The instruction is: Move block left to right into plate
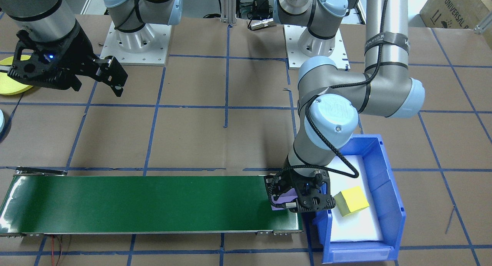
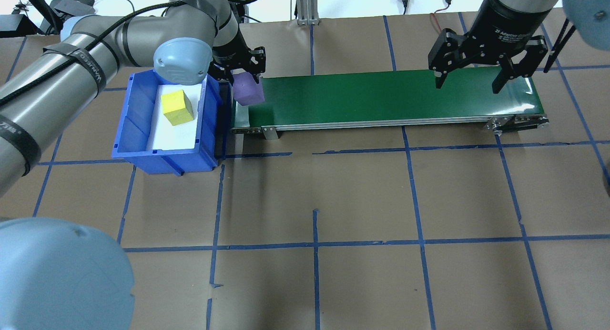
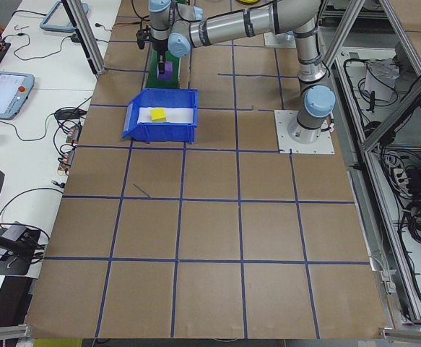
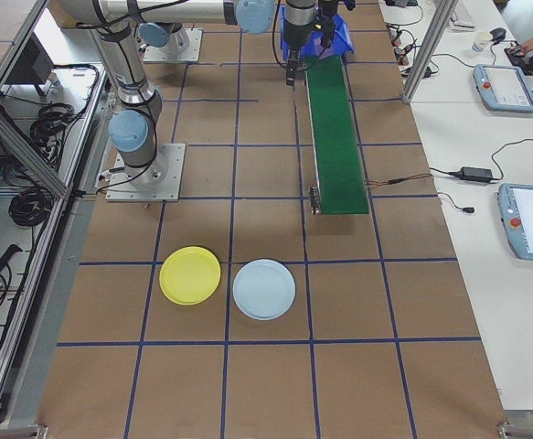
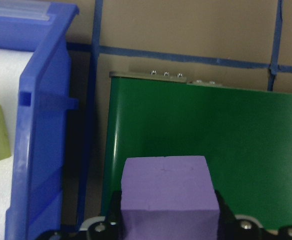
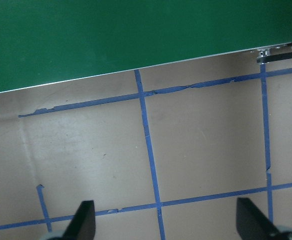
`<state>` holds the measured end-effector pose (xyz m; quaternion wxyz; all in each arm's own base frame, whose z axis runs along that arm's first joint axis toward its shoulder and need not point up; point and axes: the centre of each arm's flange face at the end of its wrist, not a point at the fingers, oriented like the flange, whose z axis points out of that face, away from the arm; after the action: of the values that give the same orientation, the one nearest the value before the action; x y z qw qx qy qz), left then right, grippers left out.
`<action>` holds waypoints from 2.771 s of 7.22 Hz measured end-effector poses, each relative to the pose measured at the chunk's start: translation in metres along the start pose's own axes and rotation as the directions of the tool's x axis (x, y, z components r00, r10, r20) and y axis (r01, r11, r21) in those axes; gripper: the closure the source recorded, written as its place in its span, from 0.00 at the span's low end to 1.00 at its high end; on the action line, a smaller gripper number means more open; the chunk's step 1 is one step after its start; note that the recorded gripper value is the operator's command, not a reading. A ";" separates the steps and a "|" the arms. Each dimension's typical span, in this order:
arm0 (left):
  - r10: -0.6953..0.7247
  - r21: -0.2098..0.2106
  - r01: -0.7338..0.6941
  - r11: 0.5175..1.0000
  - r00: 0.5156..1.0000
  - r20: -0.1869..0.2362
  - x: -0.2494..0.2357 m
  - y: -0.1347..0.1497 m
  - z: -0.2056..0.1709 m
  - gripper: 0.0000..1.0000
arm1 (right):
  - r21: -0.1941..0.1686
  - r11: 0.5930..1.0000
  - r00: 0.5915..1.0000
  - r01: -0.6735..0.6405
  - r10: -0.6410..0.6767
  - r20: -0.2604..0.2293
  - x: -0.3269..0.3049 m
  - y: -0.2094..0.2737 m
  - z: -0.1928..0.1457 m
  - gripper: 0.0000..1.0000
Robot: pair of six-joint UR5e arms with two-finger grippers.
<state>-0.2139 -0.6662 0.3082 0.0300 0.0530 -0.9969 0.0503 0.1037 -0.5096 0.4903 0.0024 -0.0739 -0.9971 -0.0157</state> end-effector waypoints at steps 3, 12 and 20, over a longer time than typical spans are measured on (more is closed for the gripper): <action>0.001 -0.021 -0.001 1.000 1.000 0.004 0.000 -0.003 0.022 0.00 | -0.003 1.000 0.999 -0.001 0.001 -0.033 0.002 0.001 0.004 0.00; 0.047 0.018 -0.049 0.999 0.995 0.090 -0.139 0.012 -0.103 0.00 | 0.015 1.000 0.999 0.010 -0.010 -0.038 0.002 0.006 -0.007 0.00; 0.016 -0.004 -0.016 1.000 0.995 0.100 -0.183 -0.031 0.039 0.00 | 0.105 0.991 0.996 0.086 -0.082 -0.039 0.106 -0.124 0.069 0.00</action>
<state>-0.0310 -0.6826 0.2605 -0.0203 0.0473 -0.9976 0.0463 -0.0193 -0.6141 0.4178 0.0230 -0.0313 -0.9986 0.0362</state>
